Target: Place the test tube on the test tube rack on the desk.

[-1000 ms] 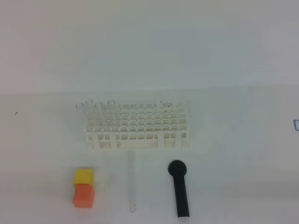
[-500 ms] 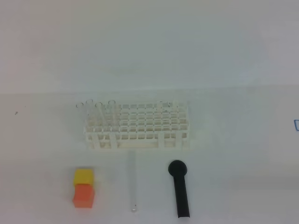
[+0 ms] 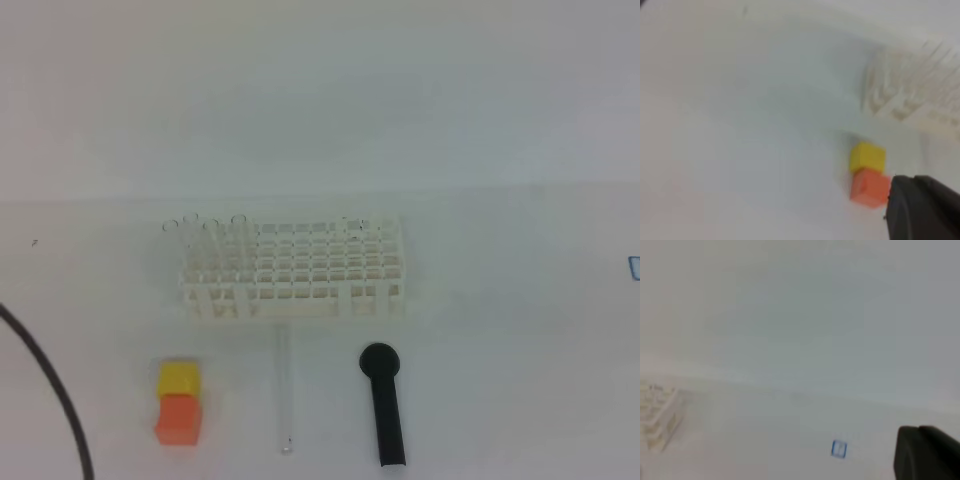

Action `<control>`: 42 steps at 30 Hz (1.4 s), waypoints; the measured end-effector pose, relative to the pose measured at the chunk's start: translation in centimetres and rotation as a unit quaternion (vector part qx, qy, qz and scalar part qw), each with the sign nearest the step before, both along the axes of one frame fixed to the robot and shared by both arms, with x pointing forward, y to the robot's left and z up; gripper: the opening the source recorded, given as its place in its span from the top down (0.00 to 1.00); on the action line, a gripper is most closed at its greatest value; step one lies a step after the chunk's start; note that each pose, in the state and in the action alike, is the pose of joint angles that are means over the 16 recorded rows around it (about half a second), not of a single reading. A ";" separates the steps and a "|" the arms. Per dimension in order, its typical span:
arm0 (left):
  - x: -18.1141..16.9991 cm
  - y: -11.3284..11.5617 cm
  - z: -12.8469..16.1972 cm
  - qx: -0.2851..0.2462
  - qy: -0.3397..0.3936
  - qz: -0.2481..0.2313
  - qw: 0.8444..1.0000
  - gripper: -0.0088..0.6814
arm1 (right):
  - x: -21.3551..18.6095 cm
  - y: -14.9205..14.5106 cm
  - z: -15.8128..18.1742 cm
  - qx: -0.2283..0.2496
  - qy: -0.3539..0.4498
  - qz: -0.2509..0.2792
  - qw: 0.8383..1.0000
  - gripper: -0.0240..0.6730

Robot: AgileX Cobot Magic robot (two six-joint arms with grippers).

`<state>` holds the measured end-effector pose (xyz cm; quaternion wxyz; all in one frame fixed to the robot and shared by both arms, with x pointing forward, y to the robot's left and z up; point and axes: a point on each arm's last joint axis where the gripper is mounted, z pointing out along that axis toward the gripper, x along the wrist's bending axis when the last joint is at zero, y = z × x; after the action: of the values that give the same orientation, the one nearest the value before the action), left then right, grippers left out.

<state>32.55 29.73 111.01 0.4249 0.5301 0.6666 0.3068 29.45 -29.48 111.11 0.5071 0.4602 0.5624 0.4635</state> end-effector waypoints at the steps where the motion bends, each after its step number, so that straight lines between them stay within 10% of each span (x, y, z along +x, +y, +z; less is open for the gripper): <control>1: 0.8 -0.1 -0.2 0.001 0.032 -0.002 0.999 0.99 | 0.2 0.1 0.2 0.003 0.018 0.002 1.000 0.97; 9: 7.1 -2.4 -3.1 -0.024 0.209 -0.088 0.974 0.99 | 1.3 0.6 0.7 0.031 0.120 0.024 0.992 0.97; 21: 13.2 -11.7 -6.8 -0.018 0.273 -0.220 0.936 0.95 | 1.3 1.0 0.1 0.038 0.168 0.044 0.984 0.97; 31: 15.3 -19.0 -10.8 0.039 0.299 -0.233 0.924 0.61 | 1.1 1.1 -0.4 0.037 0.196 0.048 0.979 0.93; 42: 17.3 -21.7 -15.9 0.063 0.360 -0.216 0.905 0.34 | 1.0 1.1 -0.5 0.042 0.206 0.048 0.976 0.89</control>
<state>49.89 8.05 95.07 0.1776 0.7611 0.6227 0.0368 30.45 -28.38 110.62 0.3377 0.5392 0.6561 0.4059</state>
